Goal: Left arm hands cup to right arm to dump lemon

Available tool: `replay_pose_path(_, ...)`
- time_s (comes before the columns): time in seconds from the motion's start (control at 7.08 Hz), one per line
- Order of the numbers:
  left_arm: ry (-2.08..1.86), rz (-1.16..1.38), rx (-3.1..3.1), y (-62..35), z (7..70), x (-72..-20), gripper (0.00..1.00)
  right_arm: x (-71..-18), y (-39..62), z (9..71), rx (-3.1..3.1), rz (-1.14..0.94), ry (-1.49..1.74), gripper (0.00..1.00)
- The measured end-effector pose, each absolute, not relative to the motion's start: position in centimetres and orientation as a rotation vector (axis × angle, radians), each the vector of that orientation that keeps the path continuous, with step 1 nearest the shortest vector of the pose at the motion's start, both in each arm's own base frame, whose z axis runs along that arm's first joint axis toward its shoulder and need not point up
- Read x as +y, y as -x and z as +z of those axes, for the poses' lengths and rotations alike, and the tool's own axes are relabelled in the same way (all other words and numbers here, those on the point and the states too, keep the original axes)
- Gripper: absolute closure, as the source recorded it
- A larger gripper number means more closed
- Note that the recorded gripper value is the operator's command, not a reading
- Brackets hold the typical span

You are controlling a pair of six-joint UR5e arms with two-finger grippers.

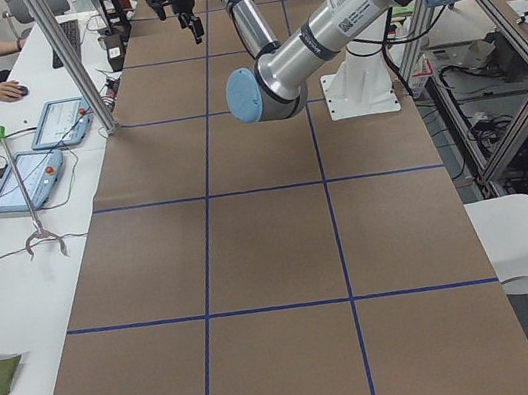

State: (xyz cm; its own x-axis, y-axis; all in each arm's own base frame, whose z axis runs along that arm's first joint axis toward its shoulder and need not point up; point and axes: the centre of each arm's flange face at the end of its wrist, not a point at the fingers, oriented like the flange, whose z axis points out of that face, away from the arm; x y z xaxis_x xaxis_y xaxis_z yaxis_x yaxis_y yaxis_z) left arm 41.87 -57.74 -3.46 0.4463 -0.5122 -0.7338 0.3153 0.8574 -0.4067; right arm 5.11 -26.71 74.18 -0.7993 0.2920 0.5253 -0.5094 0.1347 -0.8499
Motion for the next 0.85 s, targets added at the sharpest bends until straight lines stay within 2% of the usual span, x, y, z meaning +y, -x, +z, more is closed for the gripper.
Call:
replay_pose_path(0.56, 0.186, -0.519, 0.984, -41.7, -4.3, -57.8, 0.0, -27.7, -6.3, 74.3, -2.006, 2.01, 0.114, 1.0)
replay_pose_path(0.85, 0.178, -0.518, 0.986, -41.6, -4.6, -57.9, 0.0, -26.1, -7.5, 75.1, -2.087, 2.105, 0.253, 1.0)
